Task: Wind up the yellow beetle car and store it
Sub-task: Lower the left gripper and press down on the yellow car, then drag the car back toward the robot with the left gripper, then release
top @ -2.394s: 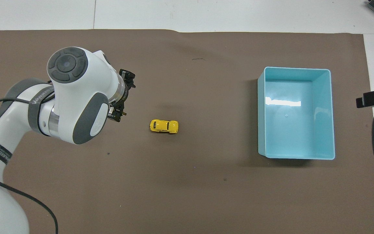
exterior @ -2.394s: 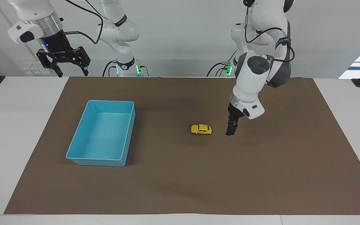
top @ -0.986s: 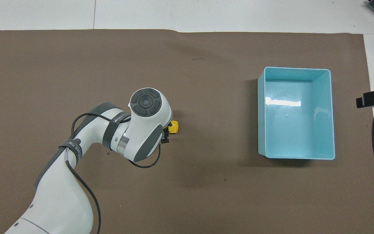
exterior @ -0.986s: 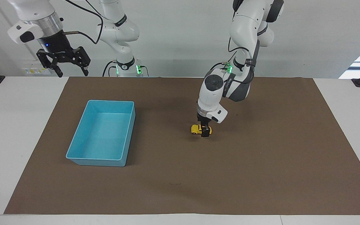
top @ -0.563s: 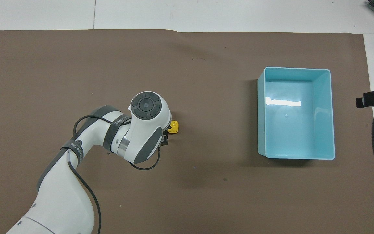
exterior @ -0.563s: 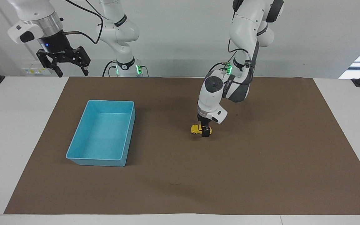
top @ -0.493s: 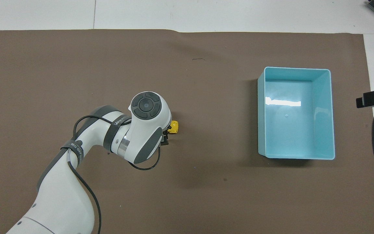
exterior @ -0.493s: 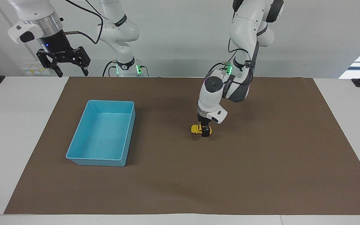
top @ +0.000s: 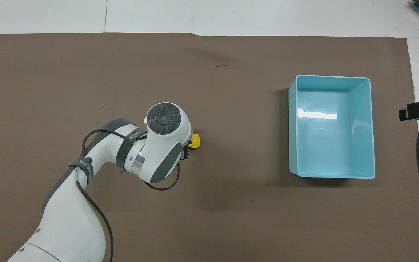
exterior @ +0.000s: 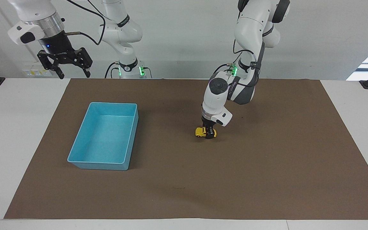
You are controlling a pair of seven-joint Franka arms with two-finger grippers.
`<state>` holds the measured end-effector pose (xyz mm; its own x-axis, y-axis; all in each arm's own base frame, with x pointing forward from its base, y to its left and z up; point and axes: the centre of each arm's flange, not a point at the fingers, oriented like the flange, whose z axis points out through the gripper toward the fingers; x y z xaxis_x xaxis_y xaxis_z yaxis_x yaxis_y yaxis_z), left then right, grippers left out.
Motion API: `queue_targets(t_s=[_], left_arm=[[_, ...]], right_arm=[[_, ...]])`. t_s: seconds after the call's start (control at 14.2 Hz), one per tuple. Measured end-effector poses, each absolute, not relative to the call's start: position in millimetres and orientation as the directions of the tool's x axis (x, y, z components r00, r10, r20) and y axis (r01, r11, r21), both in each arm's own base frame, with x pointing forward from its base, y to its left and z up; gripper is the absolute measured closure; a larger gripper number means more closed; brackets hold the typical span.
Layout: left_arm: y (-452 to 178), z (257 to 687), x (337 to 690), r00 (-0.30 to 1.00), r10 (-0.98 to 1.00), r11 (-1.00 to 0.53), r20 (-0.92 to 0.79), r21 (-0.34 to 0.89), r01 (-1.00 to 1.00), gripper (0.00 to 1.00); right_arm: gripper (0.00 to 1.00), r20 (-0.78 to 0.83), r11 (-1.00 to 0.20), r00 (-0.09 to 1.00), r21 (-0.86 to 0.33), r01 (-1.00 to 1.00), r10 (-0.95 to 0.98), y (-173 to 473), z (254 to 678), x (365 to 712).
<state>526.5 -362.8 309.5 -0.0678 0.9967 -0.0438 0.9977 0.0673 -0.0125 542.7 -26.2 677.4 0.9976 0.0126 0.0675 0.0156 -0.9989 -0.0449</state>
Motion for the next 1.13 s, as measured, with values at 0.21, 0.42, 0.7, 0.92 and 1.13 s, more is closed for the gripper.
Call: queue_targets(t_s=[0.21,0.42,0.7,0.92,1.13], left_arm=[[-363,310,526,-0.067,0.997,0.067,-0.044,-0.012,0.998,0.53],[-363,309,527,-0.068,0.997,0.068,-0.044,-0.011,0.998,0.53],[-357,309,530,-0.077,0.996,0.077,-0.04,-0.011,0.997,0.53],[-346,309,533,-0.09,0.995,0.089,-0.032,-0.016,0.996,0.53],[-326,309,540,-0.105,0.994,0.104,-0.017,-0.028,0.994,0.53]], right_arm=[[0.0,0.068,-0.999,0.998,-0.045,0.016,0.013,-26,677,543],[0.0,0.068,-0.999,0.998,-0.045,0.016,0.013,-26,677,543],[0.0,0.068,-0.999,0.998,-0.045,0.016,0.013,-26,677,543],[0.0,0.068,-0.999,0.998,-0.045,0.016,0.013,-26,677,543],[0.0,0.068,-0.999,0.998,-0.045,0.016,0.013,-26,677,543]])
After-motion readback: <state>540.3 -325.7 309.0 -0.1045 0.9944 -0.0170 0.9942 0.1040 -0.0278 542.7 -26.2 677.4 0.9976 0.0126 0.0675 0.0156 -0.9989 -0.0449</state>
